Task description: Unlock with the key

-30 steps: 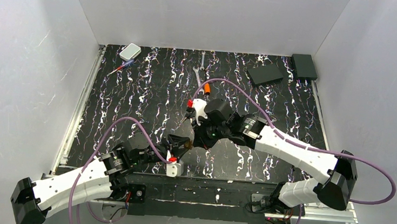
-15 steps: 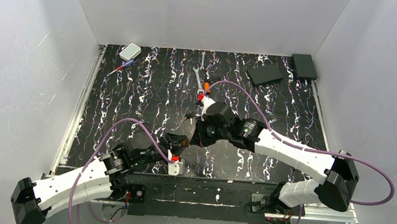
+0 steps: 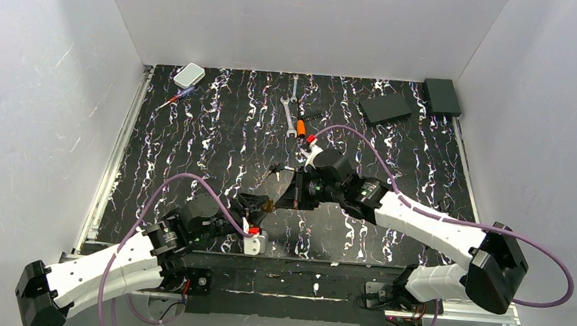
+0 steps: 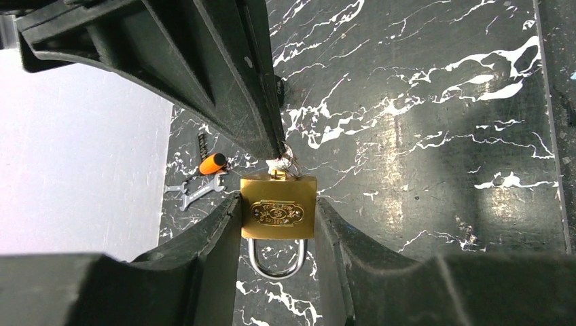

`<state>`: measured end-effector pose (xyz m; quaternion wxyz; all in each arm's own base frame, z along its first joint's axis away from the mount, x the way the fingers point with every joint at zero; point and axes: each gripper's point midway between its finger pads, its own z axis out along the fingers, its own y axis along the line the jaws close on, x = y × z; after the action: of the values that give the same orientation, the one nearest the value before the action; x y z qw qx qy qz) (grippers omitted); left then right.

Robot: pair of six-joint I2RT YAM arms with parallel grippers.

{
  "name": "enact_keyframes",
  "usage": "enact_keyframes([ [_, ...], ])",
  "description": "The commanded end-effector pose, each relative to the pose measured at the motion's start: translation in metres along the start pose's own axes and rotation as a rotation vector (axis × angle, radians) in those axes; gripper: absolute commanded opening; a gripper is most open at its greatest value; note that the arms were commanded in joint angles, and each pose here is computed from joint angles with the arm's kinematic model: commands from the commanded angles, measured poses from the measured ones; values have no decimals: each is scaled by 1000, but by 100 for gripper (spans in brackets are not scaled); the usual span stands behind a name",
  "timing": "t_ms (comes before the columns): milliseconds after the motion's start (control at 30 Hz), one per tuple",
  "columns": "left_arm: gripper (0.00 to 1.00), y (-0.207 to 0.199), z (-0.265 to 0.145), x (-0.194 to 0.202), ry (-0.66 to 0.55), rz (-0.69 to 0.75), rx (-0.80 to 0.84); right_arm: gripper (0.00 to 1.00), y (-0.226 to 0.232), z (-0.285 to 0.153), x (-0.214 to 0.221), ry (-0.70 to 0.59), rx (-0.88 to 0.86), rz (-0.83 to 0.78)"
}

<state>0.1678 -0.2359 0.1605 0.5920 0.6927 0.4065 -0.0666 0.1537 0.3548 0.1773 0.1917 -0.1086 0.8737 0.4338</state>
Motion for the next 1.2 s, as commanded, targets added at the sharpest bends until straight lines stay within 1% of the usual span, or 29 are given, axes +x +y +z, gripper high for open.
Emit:
enact_keyframes([
  [0,0,68,-16,-78,-292,103,-215,1,1,9,-4,-29,-39,77],
  [300,0,69,-18,-79,-292,110,-223,1,5,13,-3,-31,-105,169],
  [533,0,72,-20,-77,-280,119,-241,1,-2,12,-6,-64,-128,257],
  [800,0,76,-21,-77,-271,125,-260,1,5,15,-9,-74,-195,336],
  [1167,0,83,-25,-73,-253,146,-307,1,7,21,-8,-55,-229,475],
])
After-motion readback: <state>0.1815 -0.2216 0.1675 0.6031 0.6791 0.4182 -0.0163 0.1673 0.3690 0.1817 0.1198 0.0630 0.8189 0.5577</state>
